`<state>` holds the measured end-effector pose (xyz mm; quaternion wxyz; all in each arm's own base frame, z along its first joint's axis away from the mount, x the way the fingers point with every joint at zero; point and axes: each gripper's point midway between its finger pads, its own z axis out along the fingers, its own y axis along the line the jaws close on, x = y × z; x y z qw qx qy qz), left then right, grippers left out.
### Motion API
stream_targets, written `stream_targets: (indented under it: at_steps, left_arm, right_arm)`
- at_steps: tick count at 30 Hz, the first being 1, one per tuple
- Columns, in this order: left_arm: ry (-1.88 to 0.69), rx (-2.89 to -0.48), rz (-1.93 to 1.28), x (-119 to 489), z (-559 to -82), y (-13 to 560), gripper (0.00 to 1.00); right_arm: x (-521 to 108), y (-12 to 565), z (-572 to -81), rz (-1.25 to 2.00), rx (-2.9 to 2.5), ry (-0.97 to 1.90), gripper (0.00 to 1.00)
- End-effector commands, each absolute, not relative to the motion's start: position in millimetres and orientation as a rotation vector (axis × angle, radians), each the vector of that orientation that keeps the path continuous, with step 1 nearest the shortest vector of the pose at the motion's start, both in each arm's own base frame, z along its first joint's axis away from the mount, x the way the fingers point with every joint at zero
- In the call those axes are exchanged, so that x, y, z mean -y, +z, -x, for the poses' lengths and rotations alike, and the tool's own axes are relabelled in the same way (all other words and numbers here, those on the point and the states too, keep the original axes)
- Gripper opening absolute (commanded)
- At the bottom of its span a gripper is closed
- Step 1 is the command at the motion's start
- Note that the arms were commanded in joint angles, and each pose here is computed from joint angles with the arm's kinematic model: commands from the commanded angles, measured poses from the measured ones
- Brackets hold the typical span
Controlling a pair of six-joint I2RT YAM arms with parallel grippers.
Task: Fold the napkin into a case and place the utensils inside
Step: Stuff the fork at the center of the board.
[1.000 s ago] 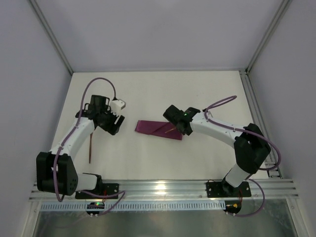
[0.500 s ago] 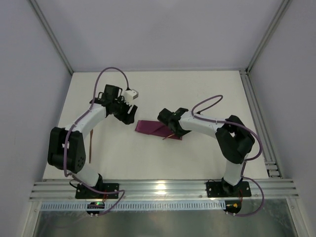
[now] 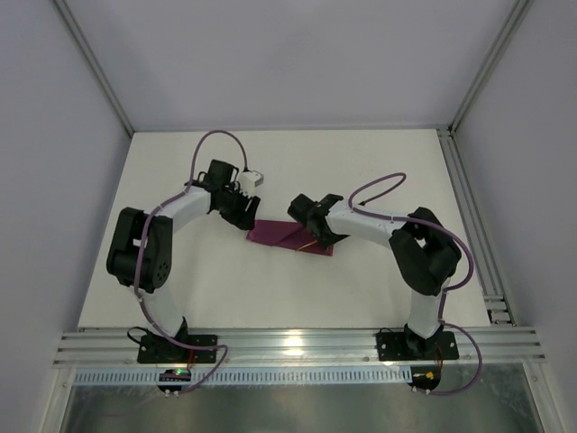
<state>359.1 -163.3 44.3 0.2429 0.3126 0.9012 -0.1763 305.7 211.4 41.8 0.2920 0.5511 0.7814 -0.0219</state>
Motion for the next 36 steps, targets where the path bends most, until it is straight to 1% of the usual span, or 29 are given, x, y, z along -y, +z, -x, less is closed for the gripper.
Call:
stream_targets:
  at_steps: [1, 2, 4, 7, 13, 15, 20, 24, 28, 36]
  left_arm:
    - [-0.525, -2.409, -0.834, 178, -373, 52, 0.56]
    - [-0.526, -2.416, -0.838, 178, -372, 49, 0.49]
    - [-0.547, -2.425, -0.852, 182, -365, 47, 0.42]
    - [-0.561, -2.421, -0.851, 183, -357, 48, 0.4]
    - [-0.598, -2.454, -0.878, 187, -344, 42, 0.28]
    - [-0.632, -2.463, -0.881, 190, -339, 42, 0.27]
    - [-0.766, -2.495, -0.855, 200, -321, 45, 0.19]
    - [-0.815, -2.492, -0.841, 203, -310, 49, 0.18]
    - [-0.811, -2.465, -0.838, 202, -307, 56, 0.18]
    - [-0.962, -2.453, -0.844, 213, -290, 63, 0.19]
  right_arm:
    - [-217, 73, -336, -1.856, -1.707, 0.182, 0.04]
    - [-215, 71, -338, -1.865, -1.702, 0.176, 0.04]
    - [-213, 66, -339, -1.88, -1.7, 0.159, 0.04]
    - [-206, 60, -341, -1.918, -1.672, 0.144, 0.04]
    - [-201, 64, -354, -1.944, -1.634, 0.151, 0.04]
    - [-204, 62, -358, -1.951, -1.638, 0.151, 0.04]
    - [-217, 52, -365, -1.989, -1.654, 0.136, 0.04]
    - [-214, 50, -364, -1.995, -1.642, 0.092, 0.04]
    - [-203, 47, -356, -1.992, -1.634, 0.046, 0.04]
    - [-218, 45, -363, -2.047, -1.634, 0.099, 0.04]
